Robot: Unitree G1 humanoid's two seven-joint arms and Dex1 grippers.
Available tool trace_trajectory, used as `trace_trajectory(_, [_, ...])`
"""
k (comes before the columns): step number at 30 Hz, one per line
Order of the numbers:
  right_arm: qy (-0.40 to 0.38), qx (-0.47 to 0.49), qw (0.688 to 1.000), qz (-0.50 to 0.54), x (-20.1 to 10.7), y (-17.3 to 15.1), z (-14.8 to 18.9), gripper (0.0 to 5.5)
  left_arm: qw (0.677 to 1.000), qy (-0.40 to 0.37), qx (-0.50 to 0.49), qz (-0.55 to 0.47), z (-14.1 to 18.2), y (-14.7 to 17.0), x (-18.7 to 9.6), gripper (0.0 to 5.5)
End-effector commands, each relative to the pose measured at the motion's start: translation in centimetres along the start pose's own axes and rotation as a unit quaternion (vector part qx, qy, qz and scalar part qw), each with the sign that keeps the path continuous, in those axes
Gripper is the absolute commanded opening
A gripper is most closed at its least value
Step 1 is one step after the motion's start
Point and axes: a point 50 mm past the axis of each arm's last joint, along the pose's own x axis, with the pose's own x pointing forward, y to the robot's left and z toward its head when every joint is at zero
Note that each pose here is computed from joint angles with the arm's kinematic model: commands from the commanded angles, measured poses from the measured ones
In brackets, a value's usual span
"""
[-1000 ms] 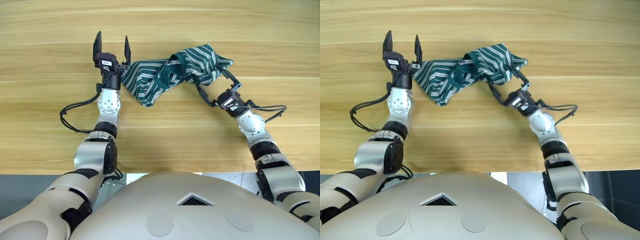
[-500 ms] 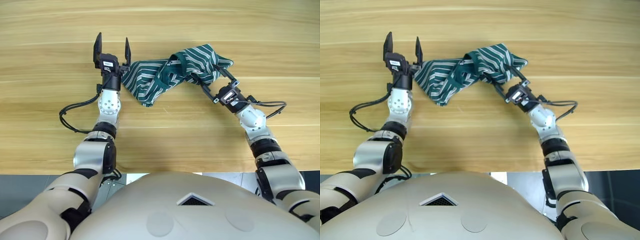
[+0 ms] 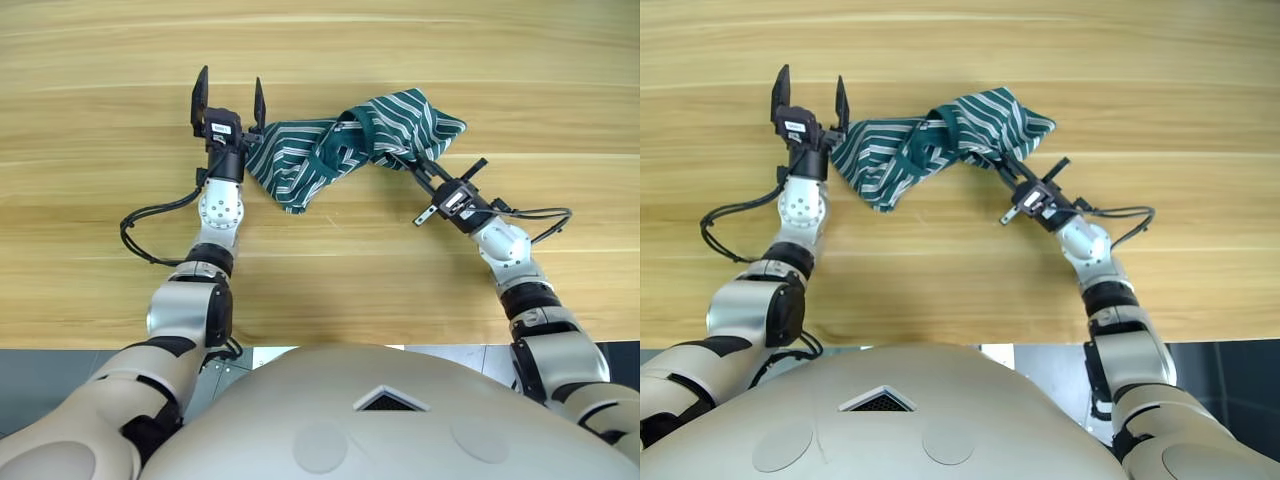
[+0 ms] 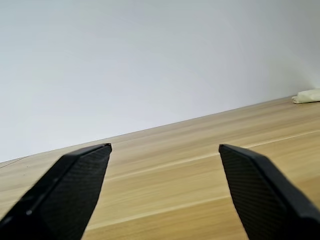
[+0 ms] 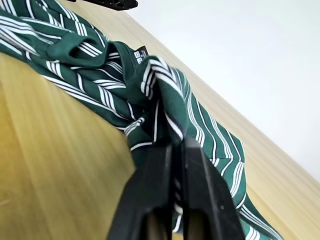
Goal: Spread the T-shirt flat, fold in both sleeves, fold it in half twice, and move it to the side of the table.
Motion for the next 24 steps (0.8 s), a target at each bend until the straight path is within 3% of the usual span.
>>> trace_trajectory(1, [-0.018, 0.002, 1.0, -0.001, 0.0, 0.3, 0.5, 0.04, 0.997, -0.038, -0.042, -0.044, 0.8, 0.1, -0.2, 4.01])
trace_trajectory(7, [-0.025, 0.007, 1.0, -0.002, 0.5, 0.7, 0.7, 0.04, 0.955, -0.115, -0.146, -0.231, 3.7, -0.3, -4.7, 4.01])
trace_trajectory(13, [-0.028, 0.011, 1.0, -0.004, 1.1, 0.7, 0.7, 0.04, 0.916, -0.028, 0.026, -0.399, 3.3, -2.7, -9.8, 4.01])
trace_trajectory(18, [-0.033, 0.016, 0.999, -0.004, 1.9, 0.9, 0.9, 0.04, 0.899, 0.035, 0.114, -0.421, 3.0, -1.2, -12.2, 4.01])
trace_trajectory(24, [-0.031, 0.021, 0.999, -0.004, 2.3, 1.1, 0.8, 0.04, 0.907, 0.066, 0.188, -0.371, 2.8, 2.5, -11.5, 4.01])
